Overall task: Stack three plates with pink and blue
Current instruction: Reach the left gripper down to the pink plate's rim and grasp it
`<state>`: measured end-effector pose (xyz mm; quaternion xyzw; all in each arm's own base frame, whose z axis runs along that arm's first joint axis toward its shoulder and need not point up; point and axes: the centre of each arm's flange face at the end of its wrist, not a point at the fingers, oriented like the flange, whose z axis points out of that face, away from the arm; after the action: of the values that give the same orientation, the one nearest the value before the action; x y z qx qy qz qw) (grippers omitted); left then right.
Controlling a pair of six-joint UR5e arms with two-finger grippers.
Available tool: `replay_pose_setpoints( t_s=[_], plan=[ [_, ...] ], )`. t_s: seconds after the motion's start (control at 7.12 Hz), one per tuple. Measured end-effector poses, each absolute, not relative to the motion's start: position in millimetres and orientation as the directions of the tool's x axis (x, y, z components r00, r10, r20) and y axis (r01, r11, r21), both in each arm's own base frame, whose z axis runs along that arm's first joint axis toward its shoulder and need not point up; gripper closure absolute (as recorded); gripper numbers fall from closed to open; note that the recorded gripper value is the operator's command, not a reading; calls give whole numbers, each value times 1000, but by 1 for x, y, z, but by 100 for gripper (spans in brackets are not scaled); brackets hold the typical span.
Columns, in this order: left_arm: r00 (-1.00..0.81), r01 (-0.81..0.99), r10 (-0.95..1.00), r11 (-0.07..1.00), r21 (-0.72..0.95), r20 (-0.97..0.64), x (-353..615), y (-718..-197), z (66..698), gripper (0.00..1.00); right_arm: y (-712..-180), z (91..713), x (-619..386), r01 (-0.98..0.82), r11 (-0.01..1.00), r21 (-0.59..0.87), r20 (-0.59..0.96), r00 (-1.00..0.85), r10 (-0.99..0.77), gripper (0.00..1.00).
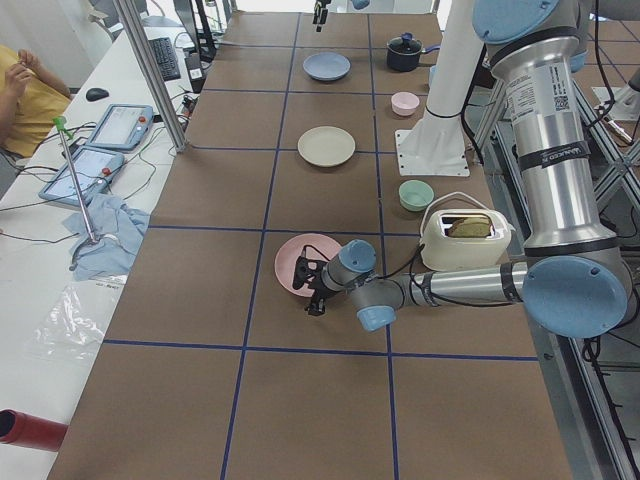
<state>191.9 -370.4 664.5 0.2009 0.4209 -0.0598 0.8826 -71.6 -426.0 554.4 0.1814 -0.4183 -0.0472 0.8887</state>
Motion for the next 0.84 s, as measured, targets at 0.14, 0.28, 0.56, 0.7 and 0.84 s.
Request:
replay_pose_setpoints(
  t_s=[0.14,0.28,0.56,0.7,0.84],
  plan=[
    [637,267,70,914,306,-767,196,-369,664,100,-426,554,-72,-68,930,362,726,646,-236,0],
    [632,263,79,914,310,-771,199,-369,662,100,-426,554,-72,-68,930,362,727,645,-236,0],
    [616,254,104,912,323,-781,202,-368,654,100,-426,555,-72,-68,930,361,727,645,-236,0],
    [594,239,124,916,321,-795,203,-367,645,100,-425,555,-72,-67,930,362,727,644,-236,0],
    [558,219,149,923,318,-816,204,-366,626,100,-425,554,-72,-67,930,362,728,644,-237,0]
  ],
)
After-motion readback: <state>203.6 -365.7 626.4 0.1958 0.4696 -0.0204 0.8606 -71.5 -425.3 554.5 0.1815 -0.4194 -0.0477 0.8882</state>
